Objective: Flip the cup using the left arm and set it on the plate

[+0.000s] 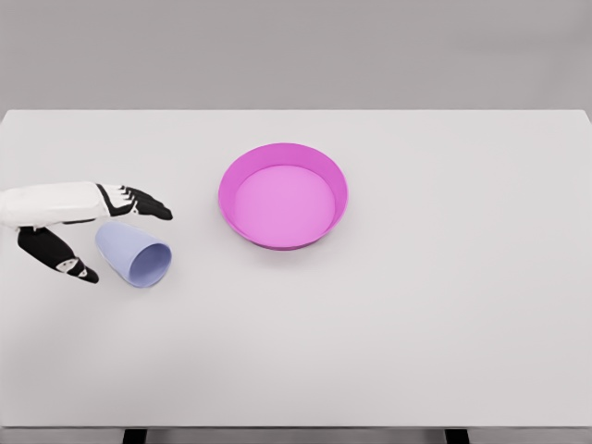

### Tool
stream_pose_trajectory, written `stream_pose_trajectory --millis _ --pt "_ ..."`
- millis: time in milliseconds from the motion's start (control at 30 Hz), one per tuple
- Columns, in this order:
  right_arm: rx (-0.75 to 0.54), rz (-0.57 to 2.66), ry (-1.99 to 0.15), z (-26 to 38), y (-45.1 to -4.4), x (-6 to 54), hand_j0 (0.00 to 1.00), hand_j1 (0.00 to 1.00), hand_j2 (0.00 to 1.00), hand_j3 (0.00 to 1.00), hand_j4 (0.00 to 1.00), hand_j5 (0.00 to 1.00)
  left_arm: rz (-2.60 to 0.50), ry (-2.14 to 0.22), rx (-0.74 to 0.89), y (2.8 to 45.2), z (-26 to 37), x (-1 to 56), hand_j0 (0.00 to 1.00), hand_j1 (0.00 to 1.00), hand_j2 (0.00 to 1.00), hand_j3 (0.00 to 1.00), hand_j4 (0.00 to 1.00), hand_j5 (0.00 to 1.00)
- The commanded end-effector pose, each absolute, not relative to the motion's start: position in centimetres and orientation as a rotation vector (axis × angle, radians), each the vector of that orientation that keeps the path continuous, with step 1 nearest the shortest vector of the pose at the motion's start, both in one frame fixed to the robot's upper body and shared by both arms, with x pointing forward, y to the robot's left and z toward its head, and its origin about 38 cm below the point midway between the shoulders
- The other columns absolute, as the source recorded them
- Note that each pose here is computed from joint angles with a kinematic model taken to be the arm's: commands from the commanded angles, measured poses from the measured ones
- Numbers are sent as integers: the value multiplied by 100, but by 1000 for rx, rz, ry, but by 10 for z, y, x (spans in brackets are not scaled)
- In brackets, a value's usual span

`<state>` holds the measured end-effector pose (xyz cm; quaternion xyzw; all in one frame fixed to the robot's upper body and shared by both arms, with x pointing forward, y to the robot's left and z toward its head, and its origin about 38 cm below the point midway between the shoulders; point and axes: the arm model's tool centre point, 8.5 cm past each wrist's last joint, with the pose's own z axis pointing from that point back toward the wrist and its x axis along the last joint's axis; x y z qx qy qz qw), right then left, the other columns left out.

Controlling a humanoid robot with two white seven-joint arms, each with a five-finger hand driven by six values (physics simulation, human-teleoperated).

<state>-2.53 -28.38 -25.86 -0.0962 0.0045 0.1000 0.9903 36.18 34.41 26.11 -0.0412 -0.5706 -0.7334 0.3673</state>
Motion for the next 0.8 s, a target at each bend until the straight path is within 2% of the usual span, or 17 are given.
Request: stream_pose_trajectory --millis 0,167,400,633,767 --pt "-195 200 10 -258 -284 -26 100 100 100 100 100 100 -1873 -1470 -117 343 261 362 100 100 100 100 100 100" --pt "-193 200 13 -258 -284 -28 100 100 100 100 100 100 -1824 -1430 -48 365 252 378 100 100 100 100 100 100" --pt "-194 198 13 -258 -284 -28 100 100 100 100 100 100 -1855 -1416 -88 346 225 380 100 100 100 100 100 100" --pt "-193 198 13 -258 -284 -28 100 100 100 100 100 100 -1819 -1380 -39 364 219 389 100 100 100 100 100 100" --pt "-193 198 13 -258 -284 -28 100 100 100 100 100 100 -1830 -1373 -35 358 210 394 100 100 100 100 100 100"
